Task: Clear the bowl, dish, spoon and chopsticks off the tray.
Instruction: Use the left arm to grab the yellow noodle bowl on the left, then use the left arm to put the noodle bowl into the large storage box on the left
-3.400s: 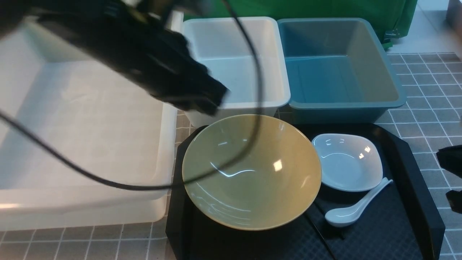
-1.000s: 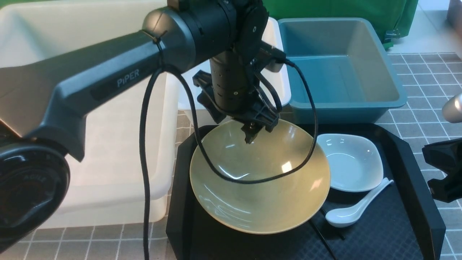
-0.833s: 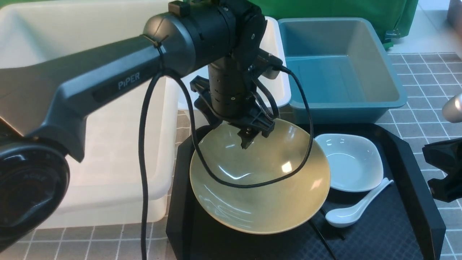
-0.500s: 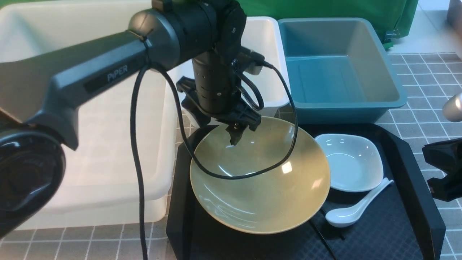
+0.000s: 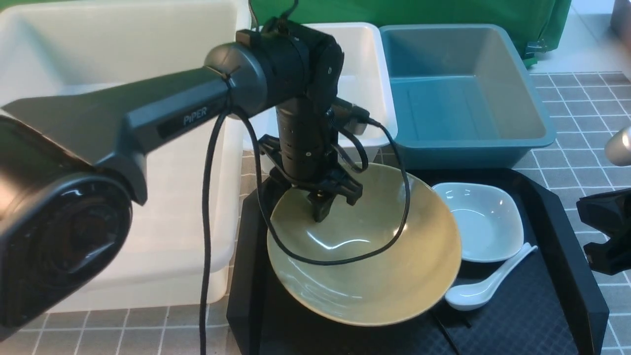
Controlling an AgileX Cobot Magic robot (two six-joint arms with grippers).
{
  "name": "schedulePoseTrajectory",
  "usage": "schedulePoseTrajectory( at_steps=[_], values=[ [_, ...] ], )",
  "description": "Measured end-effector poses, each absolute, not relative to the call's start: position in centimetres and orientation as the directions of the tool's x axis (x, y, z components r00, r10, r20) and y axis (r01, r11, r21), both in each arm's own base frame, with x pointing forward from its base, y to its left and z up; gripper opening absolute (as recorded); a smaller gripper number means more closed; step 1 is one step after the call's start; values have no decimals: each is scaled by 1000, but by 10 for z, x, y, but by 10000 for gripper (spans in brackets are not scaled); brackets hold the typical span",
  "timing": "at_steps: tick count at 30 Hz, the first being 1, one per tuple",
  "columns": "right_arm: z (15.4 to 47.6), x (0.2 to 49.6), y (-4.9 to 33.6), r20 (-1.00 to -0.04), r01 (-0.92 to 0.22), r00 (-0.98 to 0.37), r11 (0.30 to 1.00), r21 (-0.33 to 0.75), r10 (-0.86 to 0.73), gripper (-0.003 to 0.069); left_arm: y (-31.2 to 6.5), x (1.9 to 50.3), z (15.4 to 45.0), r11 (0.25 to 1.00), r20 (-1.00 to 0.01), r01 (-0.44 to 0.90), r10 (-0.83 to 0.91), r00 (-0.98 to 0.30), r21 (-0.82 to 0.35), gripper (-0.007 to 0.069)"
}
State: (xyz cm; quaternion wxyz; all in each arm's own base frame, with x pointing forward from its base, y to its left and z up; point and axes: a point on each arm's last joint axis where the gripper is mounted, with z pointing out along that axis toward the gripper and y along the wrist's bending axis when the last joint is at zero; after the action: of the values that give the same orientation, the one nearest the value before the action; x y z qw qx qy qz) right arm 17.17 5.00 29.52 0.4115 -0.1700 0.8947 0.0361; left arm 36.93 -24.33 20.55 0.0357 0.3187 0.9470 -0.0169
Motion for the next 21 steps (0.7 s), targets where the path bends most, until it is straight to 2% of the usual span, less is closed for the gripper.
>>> schedulePoseTrajectory(
  at_steps=[6, 9, 12, 16, 21],
  values=[
    [295, 172, 50, -749, -334, -603, 940, -75, -274, 45, -244, 366, 220, 774, -116, 633, 626, -771, -32, 146],
    [295, 172, 50, -749, -334, -603, 940, -75, -274, 45, -243, 358, 244, 768, -169, 640, 626, -762, -40, 56],
    [295, 172, 50, -750, -334, -602, 940, -75, -273, 46, -238, 352, 272, 762, -231, 647, 626, -745, -22, 9],
    [295, 172, 50, -751, -334, -601, 940, -75, -273, 47, -228, 338, 314, 737, -331, 676, 637, -696, -3, 4],
    [295, 172, 50, -751, -334, -601, 940, -75, -273, 46, -221, 325, 346, 732, -430, 680, 601, -674, -44, 3]
  ],
)
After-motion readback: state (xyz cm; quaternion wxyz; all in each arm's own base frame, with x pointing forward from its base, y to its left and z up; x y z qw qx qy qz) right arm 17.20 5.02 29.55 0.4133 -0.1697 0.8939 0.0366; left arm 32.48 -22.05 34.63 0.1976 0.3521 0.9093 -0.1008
